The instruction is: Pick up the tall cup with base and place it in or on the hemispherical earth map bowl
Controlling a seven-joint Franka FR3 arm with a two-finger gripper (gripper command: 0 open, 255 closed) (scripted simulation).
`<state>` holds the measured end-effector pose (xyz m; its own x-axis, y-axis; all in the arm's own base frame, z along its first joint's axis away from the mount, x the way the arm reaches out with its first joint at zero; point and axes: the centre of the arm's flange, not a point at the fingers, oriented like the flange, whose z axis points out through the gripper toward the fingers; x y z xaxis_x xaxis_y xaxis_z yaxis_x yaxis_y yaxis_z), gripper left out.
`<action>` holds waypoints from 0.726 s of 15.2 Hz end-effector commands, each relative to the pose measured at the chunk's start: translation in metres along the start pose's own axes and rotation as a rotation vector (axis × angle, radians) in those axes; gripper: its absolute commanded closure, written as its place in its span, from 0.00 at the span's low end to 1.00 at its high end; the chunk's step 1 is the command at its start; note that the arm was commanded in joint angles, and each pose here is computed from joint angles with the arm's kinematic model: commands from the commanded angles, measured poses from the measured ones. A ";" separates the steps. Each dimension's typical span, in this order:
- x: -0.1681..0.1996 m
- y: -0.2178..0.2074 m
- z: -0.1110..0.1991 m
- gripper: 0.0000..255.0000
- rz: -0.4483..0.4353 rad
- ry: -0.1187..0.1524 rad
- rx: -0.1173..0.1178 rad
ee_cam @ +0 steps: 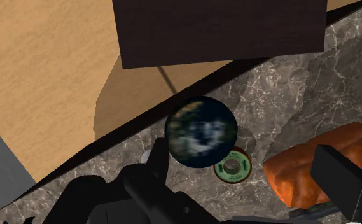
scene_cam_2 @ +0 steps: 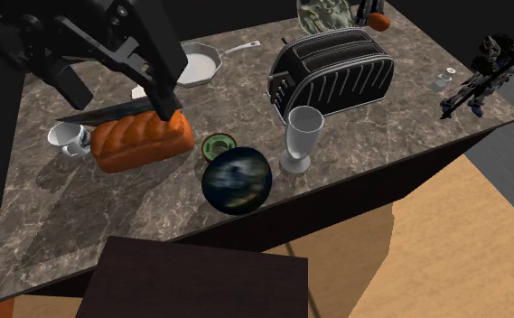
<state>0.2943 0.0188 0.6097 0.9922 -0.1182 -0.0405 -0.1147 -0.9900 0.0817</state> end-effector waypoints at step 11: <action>0.093 0.041 0.086 0.00 0.007 -0.003 0.022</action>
<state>0.3698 -0.0370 0.5325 0.9912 -0.1250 -0.0437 -0.1222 -0.9906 0.0623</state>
